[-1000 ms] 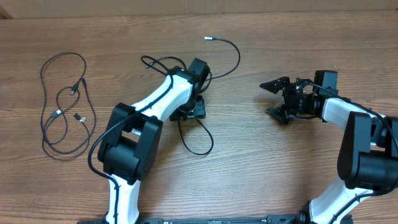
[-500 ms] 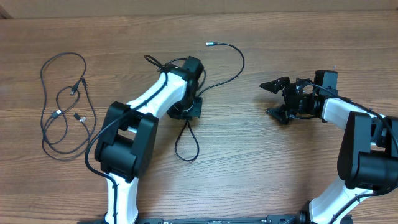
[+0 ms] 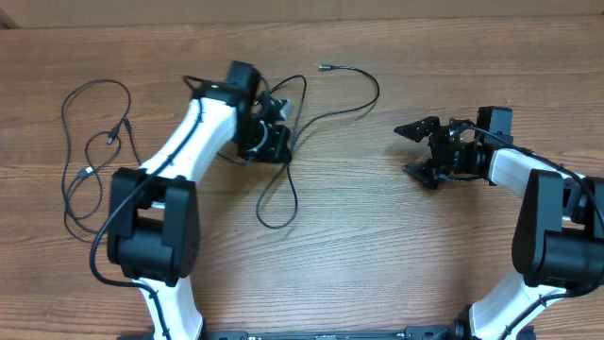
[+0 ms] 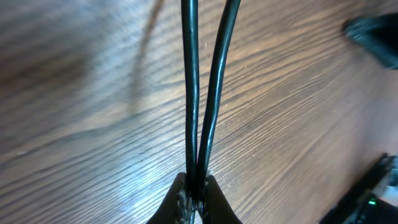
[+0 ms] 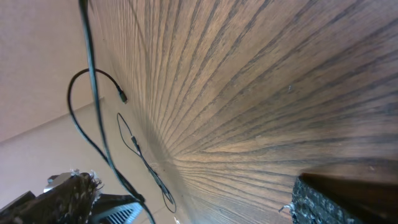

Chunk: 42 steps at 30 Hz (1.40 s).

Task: Untangle cables
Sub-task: 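Carry the black cable far left onto the bundle with the left gripper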

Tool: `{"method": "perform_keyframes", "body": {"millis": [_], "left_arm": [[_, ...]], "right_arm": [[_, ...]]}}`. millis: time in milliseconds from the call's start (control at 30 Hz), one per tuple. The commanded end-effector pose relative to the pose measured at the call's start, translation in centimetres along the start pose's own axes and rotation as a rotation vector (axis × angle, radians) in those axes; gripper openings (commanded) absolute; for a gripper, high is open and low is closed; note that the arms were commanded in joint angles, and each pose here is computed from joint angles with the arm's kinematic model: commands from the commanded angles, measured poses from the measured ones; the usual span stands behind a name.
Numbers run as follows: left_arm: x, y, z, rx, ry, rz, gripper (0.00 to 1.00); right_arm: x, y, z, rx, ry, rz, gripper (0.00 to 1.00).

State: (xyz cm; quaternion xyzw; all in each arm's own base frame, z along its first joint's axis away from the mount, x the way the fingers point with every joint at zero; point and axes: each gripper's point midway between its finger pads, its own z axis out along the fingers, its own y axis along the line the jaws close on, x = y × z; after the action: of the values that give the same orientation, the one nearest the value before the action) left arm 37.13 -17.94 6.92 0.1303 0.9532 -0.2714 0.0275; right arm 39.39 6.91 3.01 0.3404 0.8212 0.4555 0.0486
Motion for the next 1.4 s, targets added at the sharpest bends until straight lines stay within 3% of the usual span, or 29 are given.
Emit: {"method": "perform_keyframes", "body": {"millis": [0,133,433,633,1000,1367], "left_arm": [[-0.9,0.7,-2.4,0.067,-0.067,0.008,0.04],[-1.9,3.2,-4.9,0.053,-0.122,-0.018,0.04],[-5.8,8.3,-15.4,-0.034,-0.402,-0.054,0.04],[-6.3,13.5,-22.1,-0.207,-0.536,-0.12,0.04],[1.2,25.7,-28.4,-0.66,-0.498,-0.468,0.04],[5.1,29.2,-28.7,-0.727,-0.42,-0.598,0.04]], "right_arm": [[-1.2,-3.1,0.4,0.102,-0.066,0.014,1.0],[-1.2,-3.1,0.4,0.102,-0.066,0.014,1.0],[-1.2,-3.1,0.3,0.102,-0.066,0.014,1.0],[-1.2,-3.1,0.4,0.102,-0.066,0.014,1.0],[-1.2,-3.1,0.4,0.101,-0.066,0.014,1.0],[-1.2,-3.0,0.4,0.1,-0.068,0.012,1.0]]}}
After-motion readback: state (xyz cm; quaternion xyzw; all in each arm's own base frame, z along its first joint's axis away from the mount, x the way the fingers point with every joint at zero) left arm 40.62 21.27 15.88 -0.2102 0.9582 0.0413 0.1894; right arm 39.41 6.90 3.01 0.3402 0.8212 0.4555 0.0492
